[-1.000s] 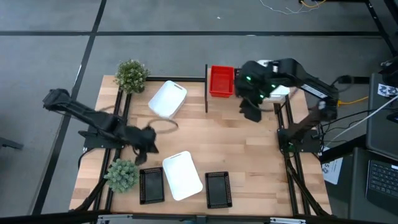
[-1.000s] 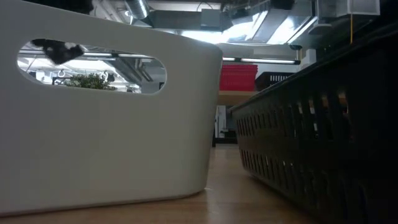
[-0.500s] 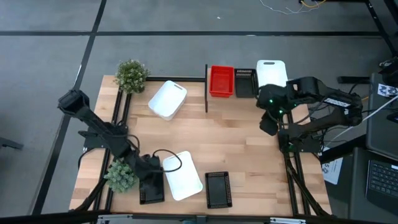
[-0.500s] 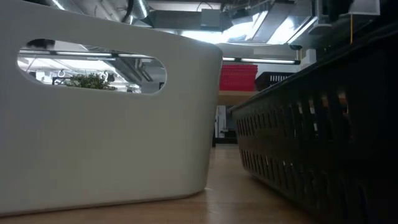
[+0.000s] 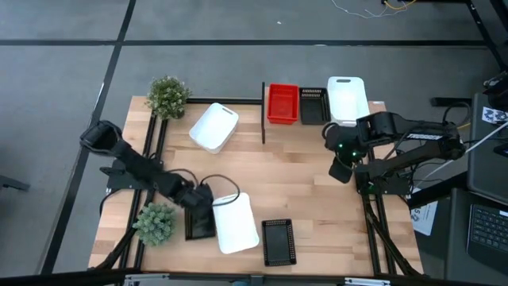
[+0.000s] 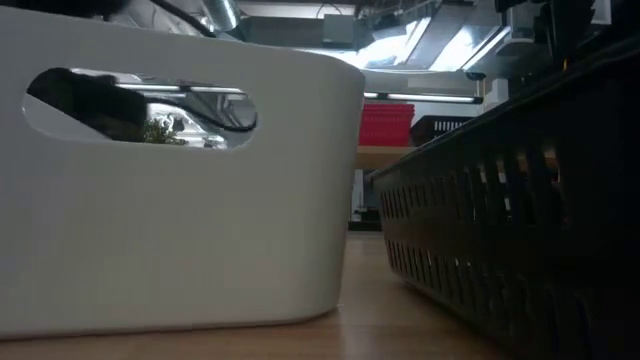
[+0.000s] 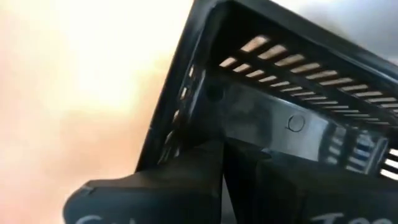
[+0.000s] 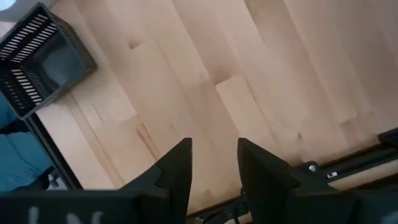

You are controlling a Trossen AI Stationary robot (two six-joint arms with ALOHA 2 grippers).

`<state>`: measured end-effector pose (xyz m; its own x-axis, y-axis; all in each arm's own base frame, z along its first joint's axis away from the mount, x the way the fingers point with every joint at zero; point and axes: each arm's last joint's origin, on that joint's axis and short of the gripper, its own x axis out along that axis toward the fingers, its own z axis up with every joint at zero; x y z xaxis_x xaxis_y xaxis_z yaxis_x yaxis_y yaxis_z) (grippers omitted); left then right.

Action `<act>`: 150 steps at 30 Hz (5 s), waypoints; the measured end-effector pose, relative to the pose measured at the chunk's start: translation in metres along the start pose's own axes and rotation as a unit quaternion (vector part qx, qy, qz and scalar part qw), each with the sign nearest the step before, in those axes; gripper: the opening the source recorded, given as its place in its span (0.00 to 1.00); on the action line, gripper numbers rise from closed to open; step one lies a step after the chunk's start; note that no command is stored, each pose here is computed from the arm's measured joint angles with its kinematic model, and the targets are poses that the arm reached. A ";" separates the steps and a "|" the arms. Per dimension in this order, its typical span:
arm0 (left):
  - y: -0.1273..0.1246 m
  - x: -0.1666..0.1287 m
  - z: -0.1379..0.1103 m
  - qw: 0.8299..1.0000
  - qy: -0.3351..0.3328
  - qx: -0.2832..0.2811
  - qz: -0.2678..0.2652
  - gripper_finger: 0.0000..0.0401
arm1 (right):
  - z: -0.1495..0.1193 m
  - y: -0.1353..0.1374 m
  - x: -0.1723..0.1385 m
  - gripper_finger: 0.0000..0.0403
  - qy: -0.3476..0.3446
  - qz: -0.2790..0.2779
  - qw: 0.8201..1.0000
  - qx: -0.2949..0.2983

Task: Stack baskets on shelf by color
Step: Stack the left black bin on the top of the black bin on the shelf

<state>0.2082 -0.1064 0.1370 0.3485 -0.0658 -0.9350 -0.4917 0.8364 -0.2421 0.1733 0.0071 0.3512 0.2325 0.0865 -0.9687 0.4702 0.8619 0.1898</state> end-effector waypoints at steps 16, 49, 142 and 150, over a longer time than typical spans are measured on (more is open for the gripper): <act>-0.019 -0.014 0.130 0.969 -0.206 0.138 -0.004 0.00 | 0.001 0.011 0.000 0.31 -0.026 0.023 0.999 -0.029; -0.001 0.001 0.121 0.971 -0.061 0.185 0.136 0.00 | 0.004 0.009 0.000 0.31 -0.063 -0.023 0.997 -0.037; 0.014 -0.075 -0.007 0.968 -0.124 0.191 0.107 0.00 | 0.126 0.075 0.230 0.03 -0.096 -0.113 0.984 -0.098; 0.013 -0.075 -0.007 0.968 -0.125 0.191 0.106 0.00 | 0.134 0.108 0.199 0.01 -0.115 -0.092 0.980 -0.138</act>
<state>0.1699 -0.0939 0.2025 0.4769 0.2235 -0.8500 -0.2599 0.9597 0.1065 0.3842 0.0506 0.2000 0.3655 -0.1696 -0.9153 0.2816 0.9573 -0.0649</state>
